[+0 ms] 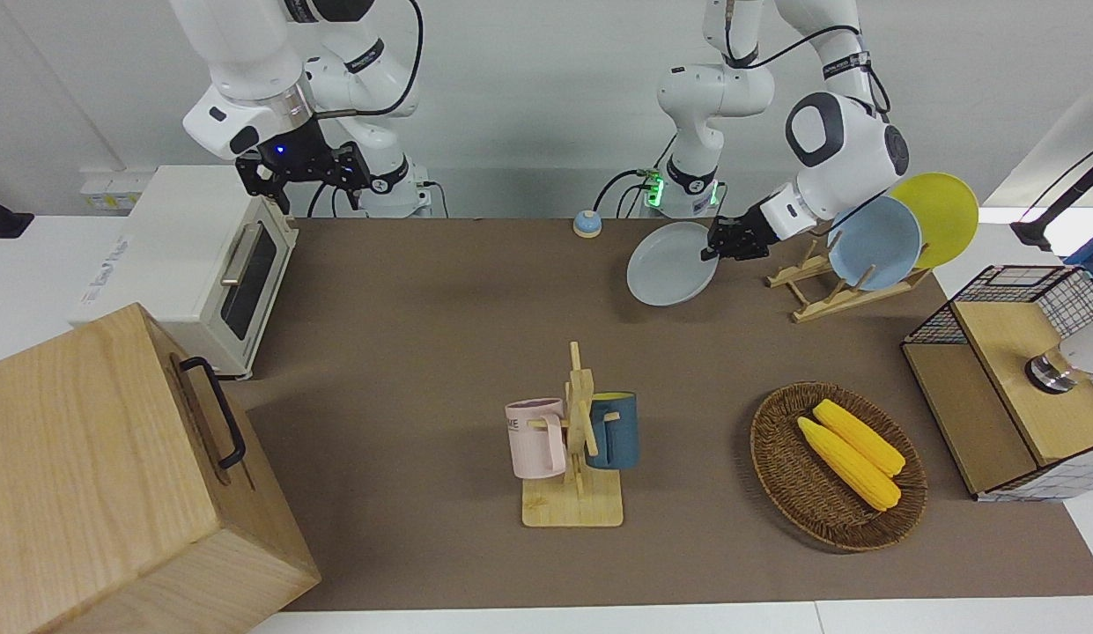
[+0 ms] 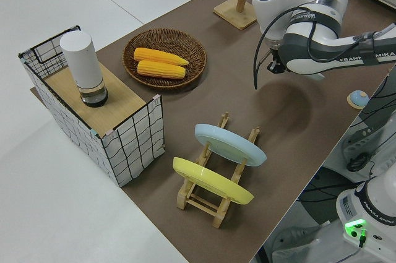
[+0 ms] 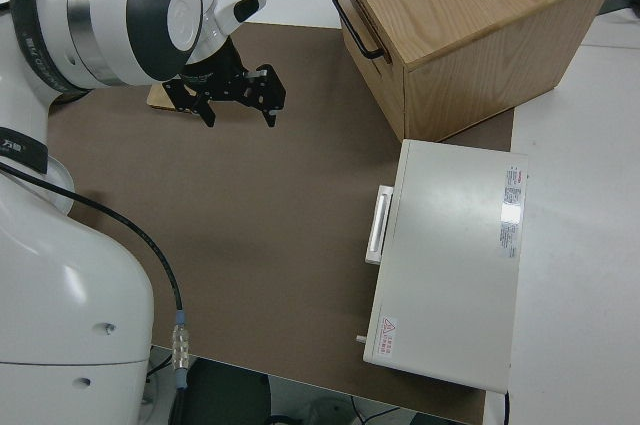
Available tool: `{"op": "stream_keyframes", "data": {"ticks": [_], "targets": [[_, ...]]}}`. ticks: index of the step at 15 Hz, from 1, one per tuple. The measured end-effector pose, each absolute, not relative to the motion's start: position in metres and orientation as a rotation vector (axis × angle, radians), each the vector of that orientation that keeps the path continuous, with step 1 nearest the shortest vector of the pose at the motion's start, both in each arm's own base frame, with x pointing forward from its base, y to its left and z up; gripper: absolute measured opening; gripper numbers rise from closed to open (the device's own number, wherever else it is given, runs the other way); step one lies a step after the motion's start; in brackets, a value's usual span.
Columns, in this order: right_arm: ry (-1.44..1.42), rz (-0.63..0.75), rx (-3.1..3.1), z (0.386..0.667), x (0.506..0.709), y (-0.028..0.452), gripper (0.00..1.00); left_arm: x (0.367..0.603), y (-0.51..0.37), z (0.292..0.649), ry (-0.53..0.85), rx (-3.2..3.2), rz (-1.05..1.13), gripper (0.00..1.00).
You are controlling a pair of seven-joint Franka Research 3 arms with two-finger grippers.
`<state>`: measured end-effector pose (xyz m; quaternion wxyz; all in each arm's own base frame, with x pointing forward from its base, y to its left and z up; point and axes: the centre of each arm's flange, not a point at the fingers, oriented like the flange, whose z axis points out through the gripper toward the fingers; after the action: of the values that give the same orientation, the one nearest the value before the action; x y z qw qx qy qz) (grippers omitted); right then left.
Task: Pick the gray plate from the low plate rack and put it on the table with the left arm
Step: 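Carry the gray plate away from the rack and lower it onto the table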
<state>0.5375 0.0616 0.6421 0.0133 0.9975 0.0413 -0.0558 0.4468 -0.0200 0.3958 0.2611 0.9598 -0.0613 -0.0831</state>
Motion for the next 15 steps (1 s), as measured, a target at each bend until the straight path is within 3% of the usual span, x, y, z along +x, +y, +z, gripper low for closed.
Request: {"op": "stream_keyframes", "data": {"ticks": [7,12,15], "targets": [[0.129,-0.174,3.108,0.642,0.537,0.062,0.99,0.442,-0.020,0.355,-0.169,2.606,-0.266,0.15],[0.129,-0.174,3.108,0.642,0.537,0.062,0.99,0.443,-0.020,0.344,-0.169,2.603,-0.286,0.18],[0.129,-0.174,3.108,0.642,0.537,0.062,0.99,0.443,-0.020,0.344,-0.171,2.602,-0.284,0.26]]}}
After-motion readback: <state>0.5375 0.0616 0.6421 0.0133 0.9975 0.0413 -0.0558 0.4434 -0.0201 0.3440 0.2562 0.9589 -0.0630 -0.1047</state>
